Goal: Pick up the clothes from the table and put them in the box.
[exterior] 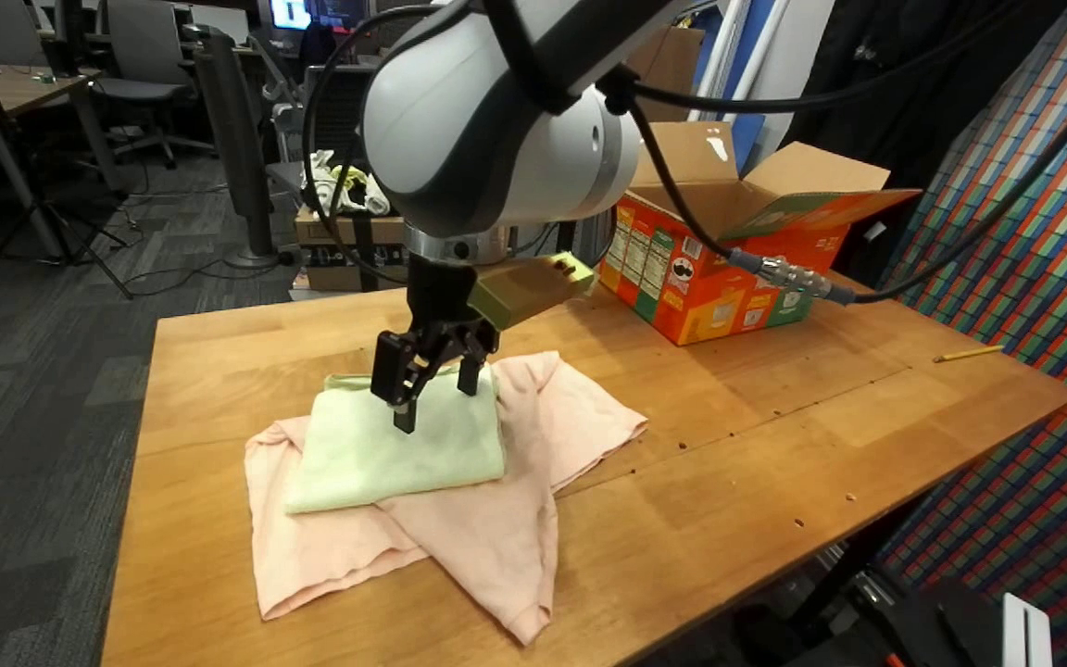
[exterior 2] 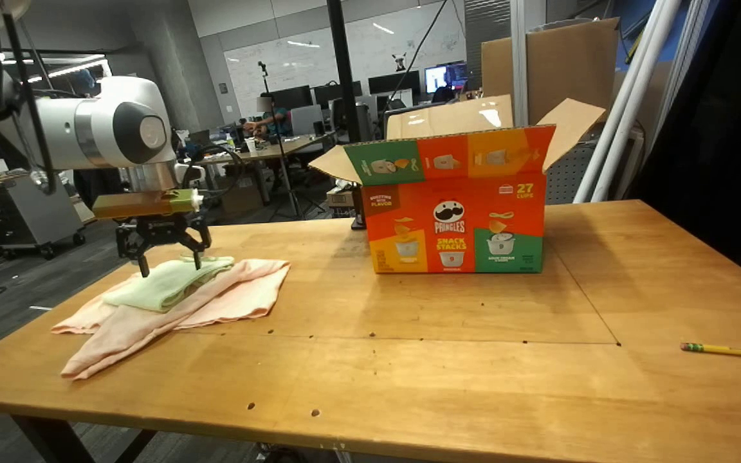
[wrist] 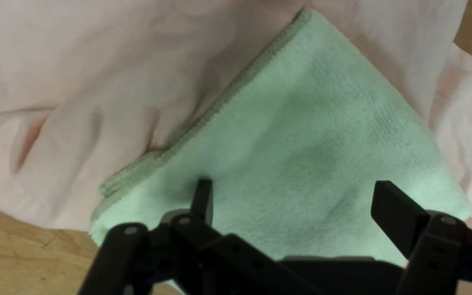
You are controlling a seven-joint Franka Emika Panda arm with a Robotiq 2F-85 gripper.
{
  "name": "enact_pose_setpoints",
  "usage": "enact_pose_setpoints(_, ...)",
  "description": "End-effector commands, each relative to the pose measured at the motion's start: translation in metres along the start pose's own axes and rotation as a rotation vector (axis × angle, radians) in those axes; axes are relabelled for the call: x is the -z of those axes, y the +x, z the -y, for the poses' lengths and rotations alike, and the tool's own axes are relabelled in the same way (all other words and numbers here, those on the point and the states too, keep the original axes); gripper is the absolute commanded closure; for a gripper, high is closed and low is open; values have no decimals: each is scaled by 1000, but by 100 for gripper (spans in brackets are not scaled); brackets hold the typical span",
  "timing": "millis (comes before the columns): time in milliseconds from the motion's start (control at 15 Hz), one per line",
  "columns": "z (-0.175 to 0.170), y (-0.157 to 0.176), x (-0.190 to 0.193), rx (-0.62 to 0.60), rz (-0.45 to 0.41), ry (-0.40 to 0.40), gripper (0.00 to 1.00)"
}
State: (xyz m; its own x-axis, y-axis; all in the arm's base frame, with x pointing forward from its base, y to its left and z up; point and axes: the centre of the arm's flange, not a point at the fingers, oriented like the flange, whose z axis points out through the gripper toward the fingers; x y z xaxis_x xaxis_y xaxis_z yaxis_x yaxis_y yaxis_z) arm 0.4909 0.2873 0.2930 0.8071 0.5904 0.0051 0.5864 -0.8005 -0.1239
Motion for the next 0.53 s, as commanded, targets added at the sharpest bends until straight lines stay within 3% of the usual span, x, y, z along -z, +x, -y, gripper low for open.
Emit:
enact_pose_setpoints(0, -5, 6, 7, 30, -7, -4, 0)
enact_pose_setpoints(467, -9, -1, -22, 28, 38, 22, 0)
